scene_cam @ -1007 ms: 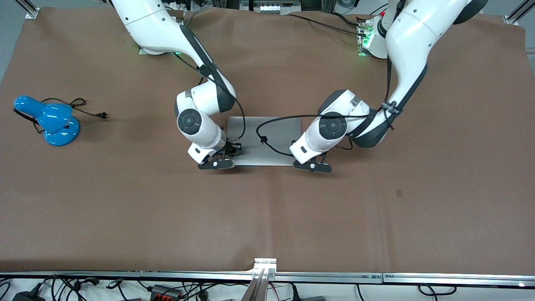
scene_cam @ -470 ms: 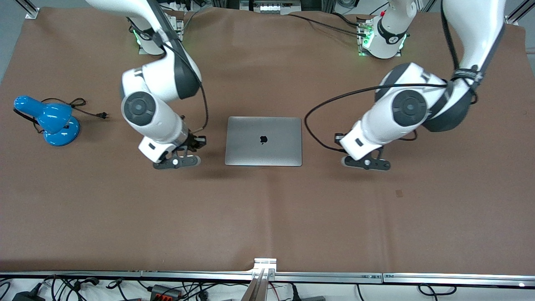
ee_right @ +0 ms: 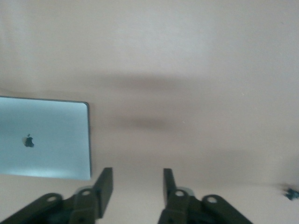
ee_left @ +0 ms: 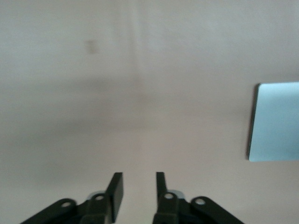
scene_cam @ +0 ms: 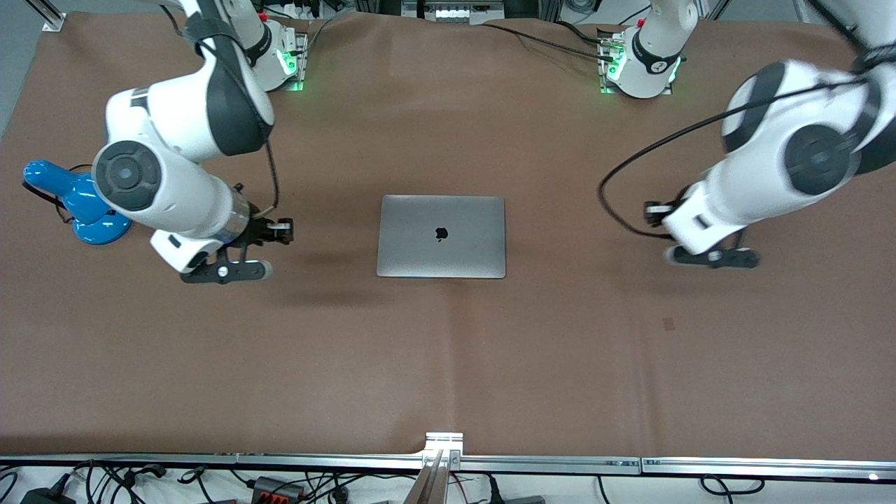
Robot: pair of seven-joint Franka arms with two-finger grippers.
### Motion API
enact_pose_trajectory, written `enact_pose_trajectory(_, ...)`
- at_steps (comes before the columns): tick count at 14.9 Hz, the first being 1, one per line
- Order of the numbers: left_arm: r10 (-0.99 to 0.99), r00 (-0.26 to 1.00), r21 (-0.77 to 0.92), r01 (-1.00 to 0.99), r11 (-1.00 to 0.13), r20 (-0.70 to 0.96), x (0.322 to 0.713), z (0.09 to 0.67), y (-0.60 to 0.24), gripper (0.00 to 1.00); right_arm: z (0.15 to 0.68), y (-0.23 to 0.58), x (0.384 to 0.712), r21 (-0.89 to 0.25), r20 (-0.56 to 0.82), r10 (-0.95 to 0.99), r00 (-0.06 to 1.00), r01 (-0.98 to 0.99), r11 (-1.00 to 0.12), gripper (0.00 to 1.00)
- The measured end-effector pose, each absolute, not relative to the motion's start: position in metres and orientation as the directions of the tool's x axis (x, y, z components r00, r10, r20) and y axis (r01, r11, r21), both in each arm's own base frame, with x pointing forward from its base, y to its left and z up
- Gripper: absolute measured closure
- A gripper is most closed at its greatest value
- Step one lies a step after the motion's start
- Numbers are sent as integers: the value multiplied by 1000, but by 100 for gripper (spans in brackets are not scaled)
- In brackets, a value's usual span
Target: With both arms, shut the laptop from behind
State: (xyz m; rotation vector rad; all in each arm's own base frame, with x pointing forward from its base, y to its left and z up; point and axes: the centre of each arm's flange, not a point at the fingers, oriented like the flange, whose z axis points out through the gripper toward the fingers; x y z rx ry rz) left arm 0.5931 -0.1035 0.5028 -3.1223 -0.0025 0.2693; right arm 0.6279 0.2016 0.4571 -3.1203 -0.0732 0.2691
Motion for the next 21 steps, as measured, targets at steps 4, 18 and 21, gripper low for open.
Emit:
enact_pose_trajectory(4,93,991,-27,90,-996,-101,560,580,-40,25,480,189,633,8,-153,34,988,35,-999,2)
enact_pose_trajectory(18,117,982,-33,113,-993,-151,556,567,-28,0,582,-7,658,-17,53,-92,994,-91,-996,0)
enact_pose_trajectory(21,116,982,-18,114,-993,-151,556,568,-30,0,583,-11,653,-9,48,-37,998,-37,-999,0)
